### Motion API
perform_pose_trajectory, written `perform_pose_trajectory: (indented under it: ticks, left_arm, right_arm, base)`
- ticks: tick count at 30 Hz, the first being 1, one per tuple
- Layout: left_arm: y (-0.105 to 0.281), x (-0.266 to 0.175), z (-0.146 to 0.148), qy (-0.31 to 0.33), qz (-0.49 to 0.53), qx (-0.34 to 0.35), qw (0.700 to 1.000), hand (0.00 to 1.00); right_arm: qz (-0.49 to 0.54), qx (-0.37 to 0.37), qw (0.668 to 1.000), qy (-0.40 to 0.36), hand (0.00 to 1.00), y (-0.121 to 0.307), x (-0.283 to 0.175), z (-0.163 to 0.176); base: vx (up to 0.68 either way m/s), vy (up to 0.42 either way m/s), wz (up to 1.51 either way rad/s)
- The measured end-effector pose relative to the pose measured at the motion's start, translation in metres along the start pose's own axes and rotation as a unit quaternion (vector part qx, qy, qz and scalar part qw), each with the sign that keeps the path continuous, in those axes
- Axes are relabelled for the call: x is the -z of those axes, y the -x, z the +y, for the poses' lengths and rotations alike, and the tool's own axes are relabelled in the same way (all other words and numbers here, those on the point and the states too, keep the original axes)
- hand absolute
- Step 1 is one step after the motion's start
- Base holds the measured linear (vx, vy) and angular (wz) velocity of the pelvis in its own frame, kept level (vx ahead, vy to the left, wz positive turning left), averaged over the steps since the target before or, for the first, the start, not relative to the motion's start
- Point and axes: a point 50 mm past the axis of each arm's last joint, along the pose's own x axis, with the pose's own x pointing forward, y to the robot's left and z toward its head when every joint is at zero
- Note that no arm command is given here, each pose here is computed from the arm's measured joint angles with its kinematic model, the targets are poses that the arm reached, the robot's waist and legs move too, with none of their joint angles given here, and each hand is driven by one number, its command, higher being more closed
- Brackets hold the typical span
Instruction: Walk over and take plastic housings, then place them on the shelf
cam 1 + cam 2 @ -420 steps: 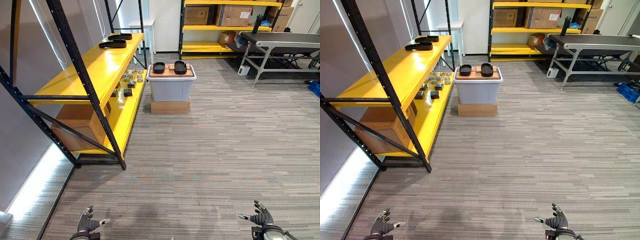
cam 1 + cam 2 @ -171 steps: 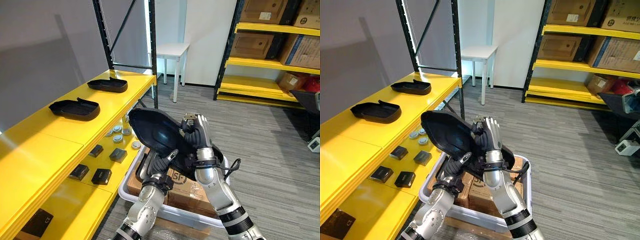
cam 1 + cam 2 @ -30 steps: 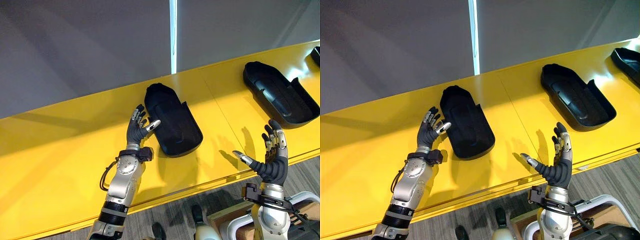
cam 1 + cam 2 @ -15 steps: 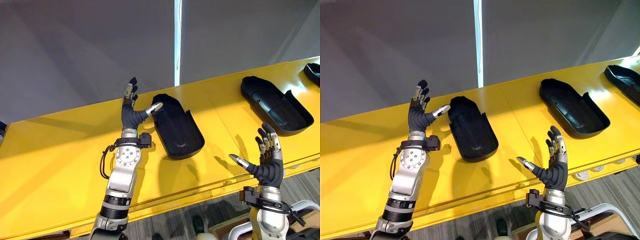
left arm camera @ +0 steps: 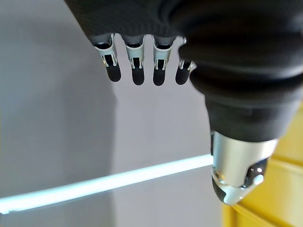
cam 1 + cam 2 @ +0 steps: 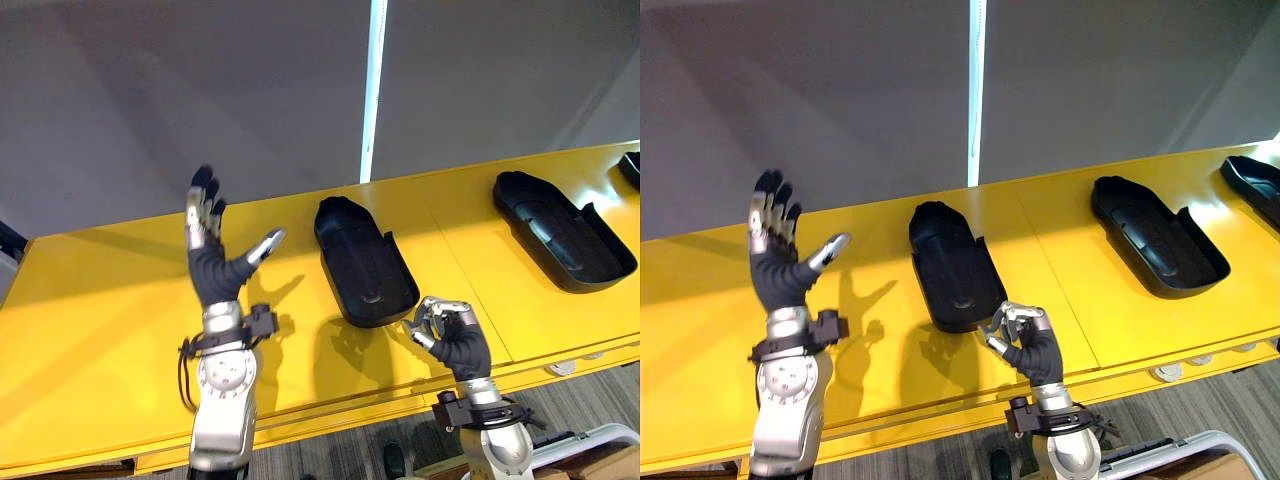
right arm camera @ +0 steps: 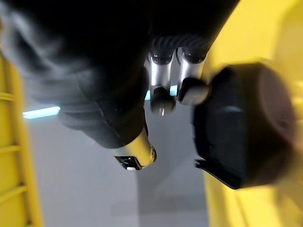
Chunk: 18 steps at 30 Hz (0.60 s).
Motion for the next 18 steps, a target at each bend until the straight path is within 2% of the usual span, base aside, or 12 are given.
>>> perform_pose_trajectory:
  ticks: [9,18]
  left_arm:
    - [0.034,0.01,0.033,-0.044,0.047,-0.065,0.996,0.0]
    - [0.036,0.008,0.041,-0.012,0.048,-0.089,0.995,0.0]
  right_arm:
    - [0.07,0.027,0.997,0.014,1.0,0.01,0.031,-0.002]
    - [0.069,0.028,0.996,0.051,1.0,-0.015,0.042,0.004]
  base:
    - [-0.01,0.008,0.21]
    - [-0.02,0.011,0.15]
